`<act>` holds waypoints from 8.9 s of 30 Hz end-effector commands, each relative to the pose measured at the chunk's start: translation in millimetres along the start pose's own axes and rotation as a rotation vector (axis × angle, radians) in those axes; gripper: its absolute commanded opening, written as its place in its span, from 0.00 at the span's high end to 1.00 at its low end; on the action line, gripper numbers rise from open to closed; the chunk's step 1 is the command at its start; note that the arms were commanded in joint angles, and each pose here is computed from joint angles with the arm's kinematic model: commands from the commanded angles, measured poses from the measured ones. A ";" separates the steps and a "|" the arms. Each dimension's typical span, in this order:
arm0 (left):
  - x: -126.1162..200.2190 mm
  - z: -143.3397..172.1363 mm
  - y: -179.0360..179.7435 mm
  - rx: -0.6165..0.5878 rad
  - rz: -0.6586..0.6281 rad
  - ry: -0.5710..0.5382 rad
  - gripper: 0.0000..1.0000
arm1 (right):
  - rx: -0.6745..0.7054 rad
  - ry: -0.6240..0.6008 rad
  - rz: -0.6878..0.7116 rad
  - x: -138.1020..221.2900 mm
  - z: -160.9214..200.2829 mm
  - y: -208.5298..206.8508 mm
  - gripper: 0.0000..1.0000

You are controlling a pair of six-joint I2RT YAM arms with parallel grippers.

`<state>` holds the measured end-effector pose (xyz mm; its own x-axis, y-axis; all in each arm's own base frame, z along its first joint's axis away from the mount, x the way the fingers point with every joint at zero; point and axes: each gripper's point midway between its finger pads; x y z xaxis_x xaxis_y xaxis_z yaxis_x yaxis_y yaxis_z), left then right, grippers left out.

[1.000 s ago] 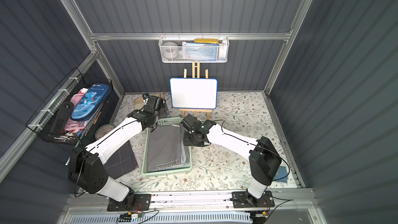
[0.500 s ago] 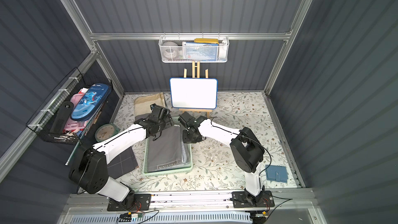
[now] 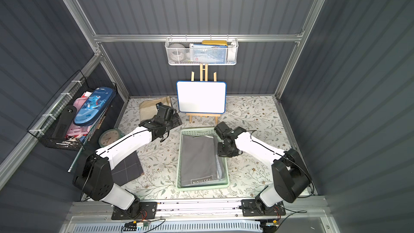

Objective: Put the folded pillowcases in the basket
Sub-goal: Move the basket to the center of the board, then move the pillowcase to the center of the board, then move the basket to the center of the board, then pick up the pillowcase from the center of the board, then place the pillowcase in the basket.

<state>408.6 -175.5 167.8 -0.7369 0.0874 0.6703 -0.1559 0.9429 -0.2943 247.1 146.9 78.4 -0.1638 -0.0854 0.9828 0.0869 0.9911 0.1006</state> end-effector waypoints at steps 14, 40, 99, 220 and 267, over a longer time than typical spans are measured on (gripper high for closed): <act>-73.7 -7.5 16.4 -0.072 -0.103 0.010 0.07 | -0.049 -0.072 0.341 1.1 -54.0 -78.3 0.81; -170.9 -18.0 97.3 0.142 -0.177 0.099 0.23 | -0.096 -0.242 0.018 57.2 -46.7 -33.4 0.59; 37.3 82.3 12.6 0.414 0.078 0.248 0.08 | 0.156 0.060 -0.168 -33.5 -26.6 129.4 0.53; 29.8 80.8 -275.3 -0.127 0.728 0.265 0.99 | -0.289 -0.257 0.043 116.3 -4.3 -84.5 1.00; -2.7 124.0 -232.1 -0.110 0.502 0.337 1.00 | -0.376 -0.039 0.025 56.0 33.1 -95.1 1.00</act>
<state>361.4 -436.4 132.3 -0.4281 0.6076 0.6690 0.2427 0.7904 -0.5625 199.7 46.4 124.6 -0.2180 -0.0220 0.9757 0.4361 0.8922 0.1175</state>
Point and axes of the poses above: each gripper's point midway between its finger pads, its own x axis back along the fingers, its own y axis along the line the jaws close on, z = x × y, and after that the axes turned 1 degree about -x, right-handed
